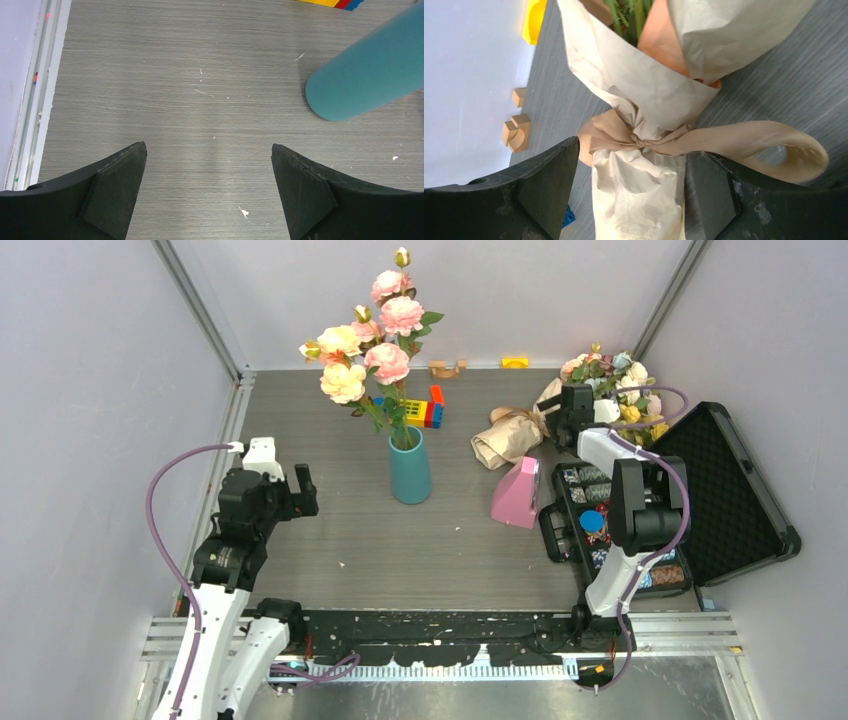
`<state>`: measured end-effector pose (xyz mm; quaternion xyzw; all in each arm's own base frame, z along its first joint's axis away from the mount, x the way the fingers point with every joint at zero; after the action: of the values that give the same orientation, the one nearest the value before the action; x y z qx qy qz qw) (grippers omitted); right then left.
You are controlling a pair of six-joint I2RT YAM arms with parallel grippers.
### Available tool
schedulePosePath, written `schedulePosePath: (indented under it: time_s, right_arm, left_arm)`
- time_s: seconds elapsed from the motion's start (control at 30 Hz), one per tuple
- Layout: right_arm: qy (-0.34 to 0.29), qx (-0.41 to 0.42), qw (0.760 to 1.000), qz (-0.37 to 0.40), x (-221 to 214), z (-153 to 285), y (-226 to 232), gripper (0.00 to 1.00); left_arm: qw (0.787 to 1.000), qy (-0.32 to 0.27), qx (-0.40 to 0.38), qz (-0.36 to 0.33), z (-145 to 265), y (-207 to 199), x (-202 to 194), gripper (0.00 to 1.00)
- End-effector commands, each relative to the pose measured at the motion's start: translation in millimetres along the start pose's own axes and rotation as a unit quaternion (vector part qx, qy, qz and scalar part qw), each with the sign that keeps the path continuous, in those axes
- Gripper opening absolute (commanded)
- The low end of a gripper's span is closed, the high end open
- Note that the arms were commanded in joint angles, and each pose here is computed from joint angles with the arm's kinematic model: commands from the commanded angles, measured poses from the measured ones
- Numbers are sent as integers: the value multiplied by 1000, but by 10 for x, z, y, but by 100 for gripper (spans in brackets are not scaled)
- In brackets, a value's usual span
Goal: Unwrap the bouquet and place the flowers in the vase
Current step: Adjust the fake flower at the corner of the board, then pick up the fake flower from the corner of the board.
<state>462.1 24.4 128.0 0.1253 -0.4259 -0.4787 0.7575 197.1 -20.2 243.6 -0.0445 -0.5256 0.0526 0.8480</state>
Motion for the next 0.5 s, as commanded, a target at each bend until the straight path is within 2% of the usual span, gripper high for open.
schedulePosePath:
  time_s: [0.0, 0.23, 0.47]
  right_arm:
    - [-6, -11, 1000, 3, 65, -39, 10, 86]
    - [22, -8, 1000, -7, -56, -166, 1, 86]
    - [22, -14, 999, -20, -54, -302, 70, 85]
  left_arm:
    - [1000, -19, -13, -2, -11, -38, 65, 98]
    - [1000, -17, -14, -2, -14, -43, 63, 98]
    - [1000, -15, -12, -2, -24, -38, 57, 98]
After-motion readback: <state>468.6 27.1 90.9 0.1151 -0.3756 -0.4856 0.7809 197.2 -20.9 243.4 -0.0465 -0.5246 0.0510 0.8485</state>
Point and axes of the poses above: each gripper's point midway between its finger pads, its own z axis back along the fingers, its own y axis along the line the jaws close on, x = y × z, the point moved 5 cm from there along z, back along the fingers, and after that the axes turned 4 degrees about z, right-handed, at the moved point
